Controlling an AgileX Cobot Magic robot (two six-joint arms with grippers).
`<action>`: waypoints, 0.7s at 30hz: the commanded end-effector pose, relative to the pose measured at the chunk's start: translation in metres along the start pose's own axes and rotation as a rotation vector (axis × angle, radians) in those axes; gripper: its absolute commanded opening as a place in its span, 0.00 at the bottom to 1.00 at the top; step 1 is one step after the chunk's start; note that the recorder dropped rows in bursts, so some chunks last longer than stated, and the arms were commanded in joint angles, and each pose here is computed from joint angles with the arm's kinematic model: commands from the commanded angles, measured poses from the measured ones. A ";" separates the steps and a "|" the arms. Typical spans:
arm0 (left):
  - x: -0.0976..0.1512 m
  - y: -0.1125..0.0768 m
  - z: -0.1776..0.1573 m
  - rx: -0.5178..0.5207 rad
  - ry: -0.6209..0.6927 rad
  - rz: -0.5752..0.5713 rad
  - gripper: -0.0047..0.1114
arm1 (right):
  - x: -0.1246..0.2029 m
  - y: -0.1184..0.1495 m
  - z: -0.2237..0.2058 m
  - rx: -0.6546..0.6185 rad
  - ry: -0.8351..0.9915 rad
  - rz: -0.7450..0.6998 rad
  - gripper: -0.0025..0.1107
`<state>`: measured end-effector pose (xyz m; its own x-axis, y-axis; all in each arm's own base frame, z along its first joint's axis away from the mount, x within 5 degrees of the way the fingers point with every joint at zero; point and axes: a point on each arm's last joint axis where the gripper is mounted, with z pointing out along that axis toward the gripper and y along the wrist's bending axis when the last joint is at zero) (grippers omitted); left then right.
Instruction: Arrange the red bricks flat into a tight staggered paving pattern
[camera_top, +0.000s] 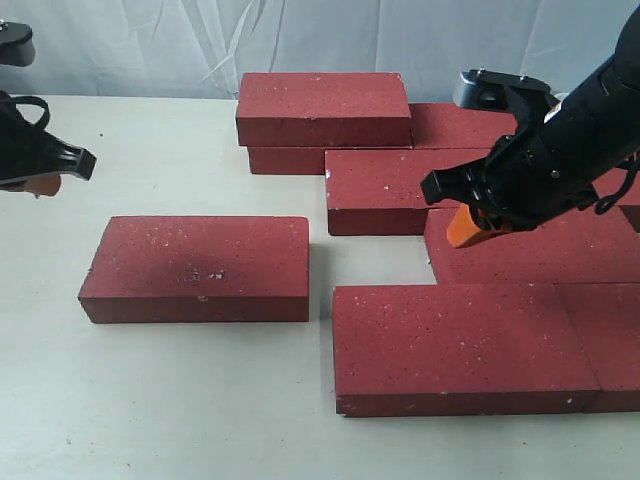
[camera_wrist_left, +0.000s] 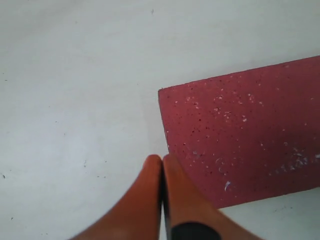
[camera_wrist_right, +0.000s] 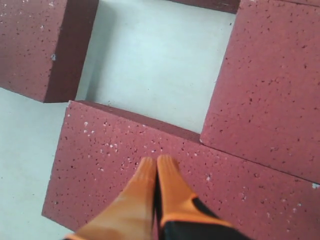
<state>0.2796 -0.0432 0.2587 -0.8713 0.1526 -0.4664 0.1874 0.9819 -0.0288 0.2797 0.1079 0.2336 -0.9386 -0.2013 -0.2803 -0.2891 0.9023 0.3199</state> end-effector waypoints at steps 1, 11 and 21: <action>0.000 0.003 0.017 -0.005 0.037 -0.012 0.04 | -0.002 0.000 -0.002 -0.002 -0.015 -0.004 0.02; -0.001 0.007 0.027 -0.044 0.046 -0.107 0.04 | -0.001 0.000 -0.002 0.004 -0.010 -0.010 0.02; 0.010 -0.001 0.032 0.035 0.078 -0.162 0.04 | -0.001 0.000 -0.002 0.008 -0.012 -0.013 0.02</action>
<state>0.2887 -0.0444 0.2287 -0.9201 0.0206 -0.3912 0.0592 0.9945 -0.0866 0.2797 0.1077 0.2336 -0.9382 -0.2028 -0.2805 -0.2902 0.9026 0.3179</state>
